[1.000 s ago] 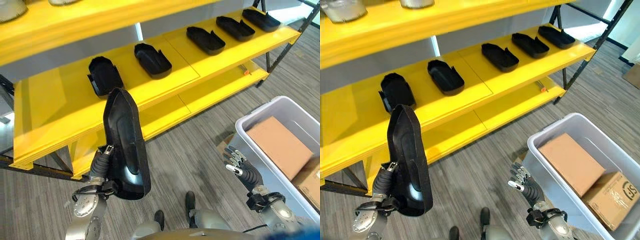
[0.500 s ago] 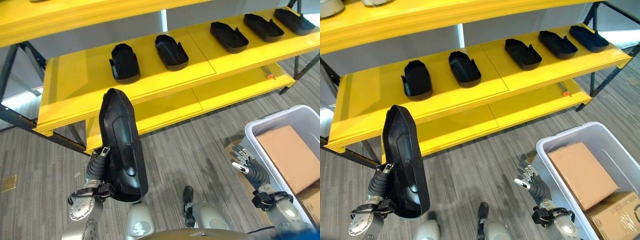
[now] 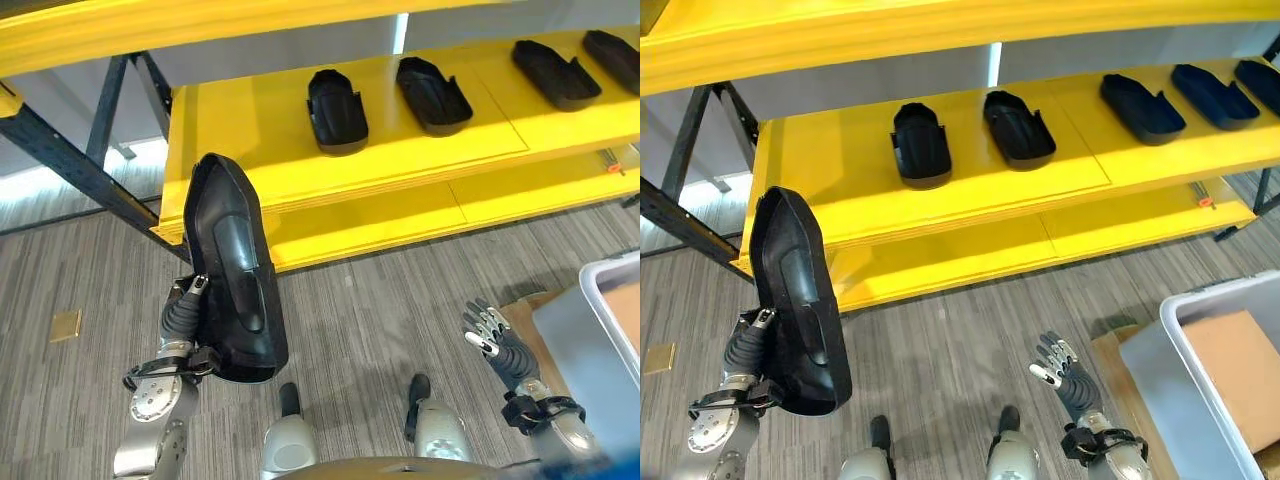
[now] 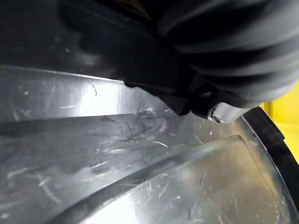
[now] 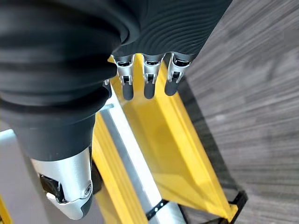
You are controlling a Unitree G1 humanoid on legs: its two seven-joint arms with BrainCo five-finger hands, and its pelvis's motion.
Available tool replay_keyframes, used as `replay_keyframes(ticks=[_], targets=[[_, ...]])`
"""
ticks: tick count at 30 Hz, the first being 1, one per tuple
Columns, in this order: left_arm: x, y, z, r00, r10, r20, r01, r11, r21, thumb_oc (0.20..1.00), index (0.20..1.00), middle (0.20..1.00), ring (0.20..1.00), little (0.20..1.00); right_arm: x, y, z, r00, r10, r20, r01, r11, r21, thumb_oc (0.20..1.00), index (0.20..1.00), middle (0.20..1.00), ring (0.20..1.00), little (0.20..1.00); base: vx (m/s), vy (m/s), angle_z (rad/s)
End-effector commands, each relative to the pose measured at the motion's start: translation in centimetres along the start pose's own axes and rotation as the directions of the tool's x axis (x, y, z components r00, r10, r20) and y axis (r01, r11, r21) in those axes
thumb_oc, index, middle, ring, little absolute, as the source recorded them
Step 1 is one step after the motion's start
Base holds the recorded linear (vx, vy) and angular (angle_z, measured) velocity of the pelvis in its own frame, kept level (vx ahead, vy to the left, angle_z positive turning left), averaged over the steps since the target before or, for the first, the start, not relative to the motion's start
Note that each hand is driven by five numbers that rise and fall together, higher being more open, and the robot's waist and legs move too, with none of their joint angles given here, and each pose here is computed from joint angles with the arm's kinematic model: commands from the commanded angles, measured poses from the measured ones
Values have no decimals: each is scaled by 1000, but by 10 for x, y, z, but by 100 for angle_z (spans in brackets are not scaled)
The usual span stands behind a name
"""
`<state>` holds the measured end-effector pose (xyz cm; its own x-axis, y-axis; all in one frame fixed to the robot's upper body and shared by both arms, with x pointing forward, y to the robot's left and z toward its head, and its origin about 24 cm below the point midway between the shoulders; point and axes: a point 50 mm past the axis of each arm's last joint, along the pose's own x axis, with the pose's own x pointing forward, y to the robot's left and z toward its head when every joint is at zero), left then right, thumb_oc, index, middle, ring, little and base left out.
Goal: Move parts from the plastic box to the shelf.
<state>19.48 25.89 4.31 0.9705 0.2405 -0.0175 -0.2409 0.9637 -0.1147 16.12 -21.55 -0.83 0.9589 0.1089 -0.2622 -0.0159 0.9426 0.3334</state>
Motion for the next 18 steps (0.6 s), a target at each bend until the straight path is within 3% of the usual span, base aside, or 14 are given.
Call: replay_keyframes(ticks=[1, 11, 18], targets=[[1, 2, 36, 982, -27, 185, 21, 999, 34, 200, 200, 200, 200, 200, -4, 5, 20, 995, 65, 78, -61, 997, -41, 1000, 1000, 1000, 1000, 1000, 118, 222, 40], [10, -1, 47, 975, -97, 200, 74, 990, 120, 200, 200, 200, 200, 200, 16, 25, 16, 988, 127, 85, -126, 992, -22, 1000, 1000, 1000, 1000, 1000, 102, 323, 25], [7, -1, 45, 975, -92, 201, 74, 993, 96, 200, 200, 200, 200, 200, 12, 21, 15, 989, 126, 71, -125, 992, -18, 1000, 1000, 1000, 1000, 1000, 136, -97, -12]])
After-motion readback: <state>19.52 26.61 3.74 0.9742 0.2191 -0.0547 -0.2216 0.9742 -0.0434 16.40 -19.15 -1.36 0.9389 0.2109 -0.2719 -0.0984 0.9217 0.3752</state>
